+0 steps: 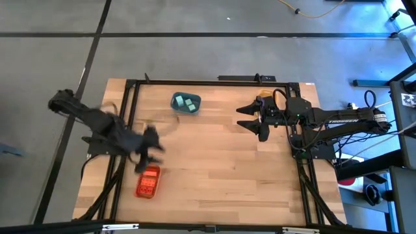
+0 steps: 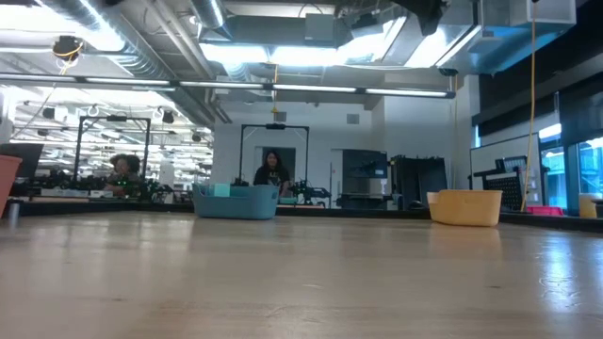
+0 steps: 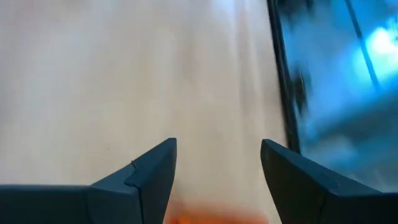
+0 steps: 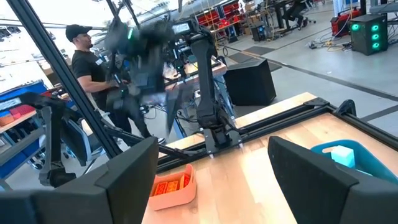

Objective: Sort & place blocks by color
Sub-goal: Return to Home Position

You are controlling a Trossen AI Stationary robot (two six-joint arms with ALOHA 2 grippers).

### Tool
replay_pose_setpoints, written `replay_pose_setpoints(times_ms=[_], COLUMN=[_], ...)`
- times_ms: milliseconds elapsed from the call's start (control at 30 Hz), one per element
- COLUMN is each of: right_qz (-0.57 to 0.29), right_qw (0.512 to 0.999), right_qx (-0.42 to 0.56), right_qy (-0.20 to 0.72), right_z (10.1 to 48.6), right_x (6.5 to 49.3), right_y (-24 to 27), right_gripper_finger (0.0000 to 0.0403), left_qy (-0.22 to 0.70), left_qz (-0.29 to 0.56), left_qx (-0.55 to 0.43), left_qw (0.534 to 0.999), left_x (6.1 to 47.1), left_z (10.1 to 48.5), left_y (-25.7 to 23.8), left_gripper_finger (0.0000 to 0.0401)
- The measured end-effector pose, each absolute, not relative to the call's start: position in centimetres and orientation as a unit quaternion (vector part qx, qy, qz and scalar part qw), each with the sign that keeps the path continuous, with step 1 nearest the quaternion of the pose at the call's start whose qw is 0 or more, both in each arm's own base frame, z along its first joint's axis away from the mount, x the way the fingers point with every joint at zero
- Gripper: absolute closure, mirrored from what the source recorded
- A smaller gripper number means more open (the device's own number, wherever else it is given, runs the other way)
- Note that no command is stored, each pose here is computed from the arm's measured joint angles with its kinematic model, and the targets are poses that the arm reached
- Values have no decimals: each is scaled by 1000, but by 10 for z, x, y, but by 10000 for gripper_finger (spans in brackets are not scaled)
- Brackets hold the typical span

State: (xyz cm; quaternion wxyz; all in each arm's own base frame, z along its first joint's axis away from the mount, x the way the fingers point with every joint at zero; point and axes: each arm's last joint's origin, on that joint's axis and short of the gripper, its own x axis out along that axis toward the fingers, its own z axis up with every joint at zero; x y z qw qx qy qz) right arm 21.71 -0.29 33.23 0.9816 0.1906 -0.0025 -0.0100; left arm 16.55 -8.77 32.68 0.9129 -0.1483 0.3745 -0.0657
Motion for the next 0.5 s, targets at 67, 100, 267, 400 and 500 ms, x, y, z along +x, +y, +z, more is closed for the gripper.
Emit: replay_pose_setpoints(times_ms=[67, 100, 267, 400, 500], right_qz=[-10, -10, -9, -8, -8], right_qw=[982, 982, 984, 984, 984], right_qx=[190, 189, 175, 177, 177], right_qy=[-3, -3, -7, -13, -13], right_z=[332, 332, 333, 334, 334], right_x=[217, 217, 217, 217, 217], right_y=[-3, -3, -3, -3, -3], right_gripper_finger=[96, 96, 96, 96, 96], left_qy=[302, 267, 101, 36, 3], left_qz=[-21, 2, 90, 100, 93], left_qx=[-129, -117, -69, -59, -63], left_qw=[944, 957, 988, 993, 994], left_x=[163, 161, 150, 146, 148], left_z=[354, 366, 402, 401, 390], left_y=[-68, -58, -19, -6, -5], left_gripper_finger=[177, 177, 177, 180, 193])
